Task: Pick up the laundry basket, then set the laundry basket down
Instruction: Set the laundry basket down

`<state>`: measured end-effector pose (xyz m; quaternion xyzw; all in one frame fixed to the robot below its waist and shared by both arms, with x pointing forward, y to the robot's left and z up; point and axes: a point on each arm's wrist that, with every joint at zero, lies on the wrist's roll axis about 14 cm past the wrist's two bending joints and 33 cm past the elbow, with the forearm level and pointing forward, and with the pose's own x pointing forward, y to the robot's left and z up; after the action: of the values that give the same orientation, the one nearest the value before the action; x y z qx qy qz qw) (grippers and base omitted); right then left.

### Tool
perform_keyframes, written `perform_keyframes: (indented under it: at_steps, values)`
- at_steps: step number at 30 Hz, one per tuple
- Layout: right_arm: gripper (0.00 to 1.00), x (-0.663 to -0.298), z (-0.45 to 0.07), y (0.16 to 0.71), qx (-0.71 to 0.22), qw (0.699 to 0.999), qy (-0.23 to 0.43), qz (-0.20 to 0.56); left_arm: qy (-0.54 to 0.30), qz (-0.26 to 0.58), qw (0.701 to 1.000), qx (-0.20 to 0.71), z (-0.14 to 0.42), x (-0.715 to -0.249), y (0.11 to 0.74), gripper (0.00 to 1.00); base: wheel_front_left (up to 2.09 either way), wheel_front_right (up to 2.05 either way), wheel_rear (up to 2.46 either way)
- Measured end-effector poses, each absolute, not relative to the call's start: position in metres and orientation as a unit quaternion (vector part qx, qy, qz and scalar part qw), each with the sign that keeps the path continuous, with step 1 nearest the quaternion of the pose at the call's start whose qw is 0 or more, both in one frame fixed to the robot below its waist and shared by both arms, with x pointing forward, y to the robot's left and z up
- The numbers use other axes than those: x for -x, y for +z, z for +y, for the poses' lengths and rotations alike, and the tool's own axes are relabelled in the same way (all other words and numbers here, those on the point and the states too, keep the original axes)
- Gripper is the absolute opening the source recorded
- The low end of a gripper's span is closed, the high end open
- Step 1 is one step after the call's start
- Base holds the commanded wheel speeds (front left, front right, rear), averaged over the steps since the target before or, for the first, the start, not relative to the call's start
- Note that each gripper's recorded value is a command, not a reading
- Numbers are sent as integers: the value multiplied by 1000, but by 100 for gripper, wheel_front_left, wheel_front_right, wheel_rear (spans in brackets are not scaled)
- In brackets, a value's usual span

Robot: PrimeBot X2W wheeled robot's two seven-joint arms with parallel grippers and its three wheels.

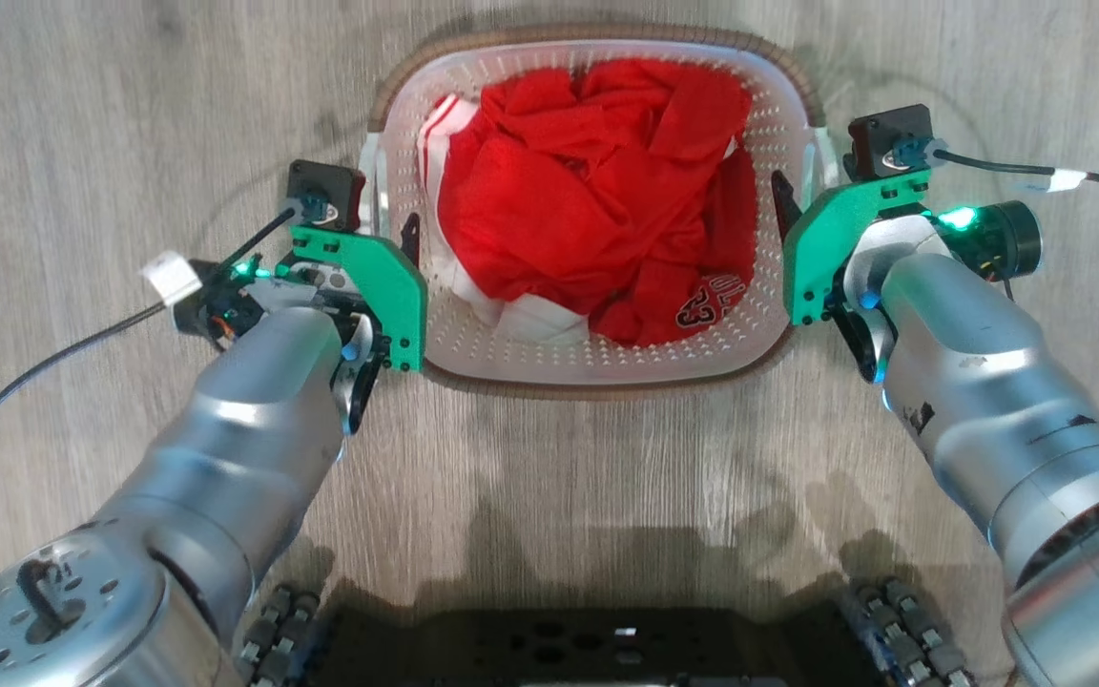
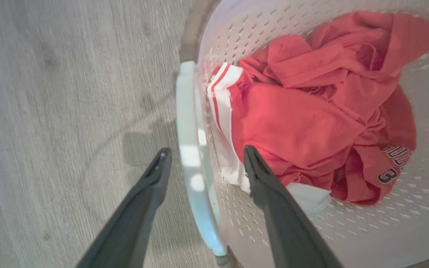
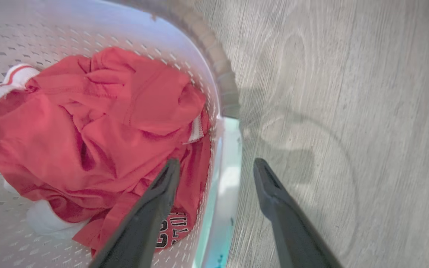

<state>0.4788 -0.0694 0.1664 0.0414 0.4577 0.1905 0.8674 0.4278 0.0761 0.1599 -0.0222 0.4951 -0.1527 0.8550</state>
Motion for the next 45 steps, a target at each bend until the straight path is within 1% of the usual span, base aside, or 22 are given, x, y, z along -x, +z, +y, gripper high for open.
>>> perform_keyframes:
  at_steps: [8, 12, 18, 20, 21, 22, 24, 25, 27, 35, 41, 45]
  values:
    - [100, -502, -70, 216, -30, 898, 195, 394, -160, 448, 880, 12, 76, -444, 198, 100, 0, 0, 0]
    - [100, -505, -70, 244, -34, 910, 192, 365, -159, 422, 892, 19, 74, -450, 224, 100, 0, 0, 0]
    - [100, -508, -67, 292, -48, 929, 191, 315, -148, 326, 932, 49, 66, -486, 291, 100, 0, 0, 0]
    - [100, -513, -63, 315, -48, 936, 198, 287, -140, 299, 942, 53, 68, -486, 308, 100, 0, 0, 0]
    - [100, -513, -63, 315, -48, 936, 198, 287, -140, 299, 942, 53, 68, -486, 308, 100, 0, 0, 0]
    - [100, -516, -60, 337, -50, 944, 202, 258, -131, 273, 951, 54, 73, -480, 323, 100, 0, 0, 0]
    - [100, -516, -61, 346, -51, 947, 201, 246, -128, 261, 955, 57, 74, -477, 331, 100, 0, 0, 0]
    - [100, -513, -64, 361, -55, 953, 195, 226, -122, 238, 962, 58, 76, -469, 345, 100, 0, 0, 0]
    - [100, -507, -67, 375, -60, 958, 190, 207, -119, 212, 968, 59, 77, -462, 361, 100, 0, 0, 0]
    - [100, -485, -78, 429, -62, 975, 177, 119, -70, 115, 990, 52, 108, -449, 418, 100, 0, 0, 0]
    - [100, -463, -84, 459, -66, 981, 171, 68, -48, 74, 995, 41, 127, -432, 441, 100, 0, 0, 0]
    - [100, -449, -88, 468, -60, 983, 169, 47, -38, 62, 997, 40, 134, -420, 447, 100, 0, 0, 0]
